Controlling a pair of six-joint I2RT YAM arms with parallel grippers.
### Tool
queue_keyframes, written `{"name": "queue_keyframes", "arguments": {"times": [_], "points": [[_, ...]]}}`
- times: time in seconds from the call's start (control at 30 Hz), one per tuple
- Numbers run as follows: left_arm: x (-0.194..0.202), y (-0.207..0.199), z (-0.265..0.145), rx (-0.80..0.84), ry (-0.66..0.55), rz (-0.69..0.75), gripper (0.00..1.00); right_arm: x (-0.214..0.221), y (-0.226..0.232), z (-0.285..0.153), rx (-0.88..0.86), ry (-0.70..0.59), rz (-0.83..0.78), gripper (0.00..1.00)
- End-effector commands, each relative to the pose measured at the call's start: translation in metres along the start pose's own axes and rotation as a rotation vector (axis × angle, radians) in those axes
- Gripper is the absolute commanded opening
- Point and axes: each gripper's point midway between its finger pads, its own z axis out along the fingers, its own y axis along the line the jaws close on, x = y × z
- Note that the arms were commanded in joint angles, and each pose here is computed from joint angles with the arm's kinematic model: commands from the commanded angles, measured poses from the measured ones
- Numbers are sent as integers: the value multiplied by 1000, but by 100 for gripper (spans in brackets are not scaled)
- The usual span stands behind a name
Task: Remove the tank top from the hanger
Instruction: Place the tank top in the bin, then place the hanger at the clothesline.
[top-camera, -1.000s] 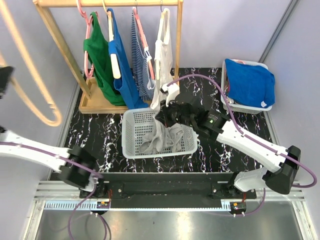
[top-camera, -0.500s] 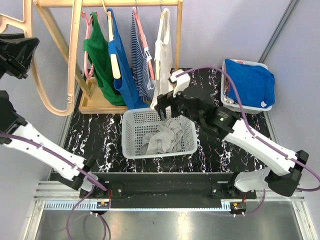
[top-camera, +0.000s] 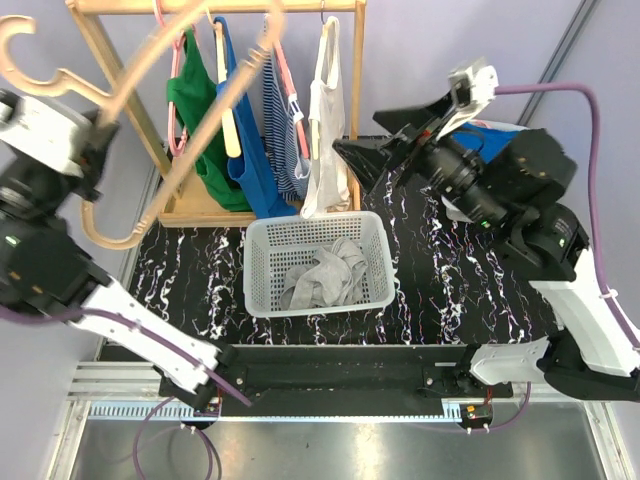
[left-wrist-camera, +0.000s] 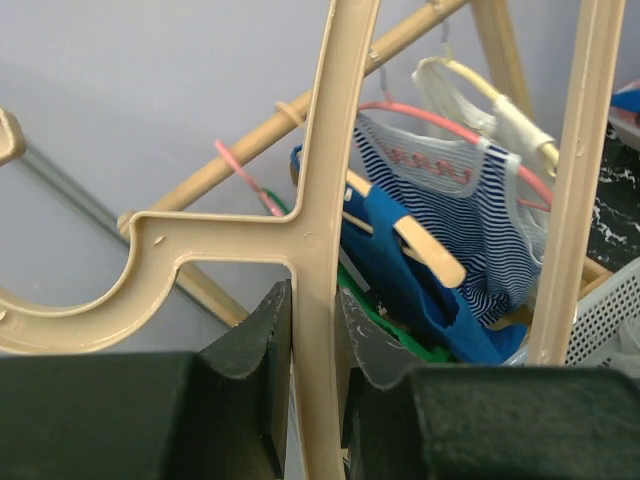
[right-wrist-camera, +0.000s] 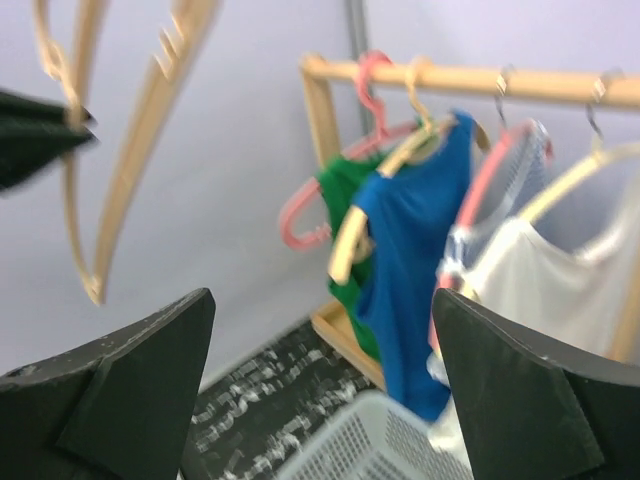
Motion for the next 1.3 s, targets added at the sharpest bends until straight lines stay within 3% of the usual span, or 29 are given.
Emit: {"name": "queue_keyframes", "arguments": {"times": [0.0,0.23,0.5,0.7,1.27], "points": [[-25,-19,2,17,-61,98,0,-25,46,25,-219,-98,61,100],[-31,-4,6,47,-88,-25,0,-33,75,61,-349,-137,109,100],[-28,0,8,52,-112,-97,0,-36,93,62,-463,-165,127,100],[-27,-3,9,60,-121,-115,0,-35,112,56,-578,-144,127,100],[-29,-20,6,71,-126,-96,0,-53,128,87,-646,-191,204,100]]}}
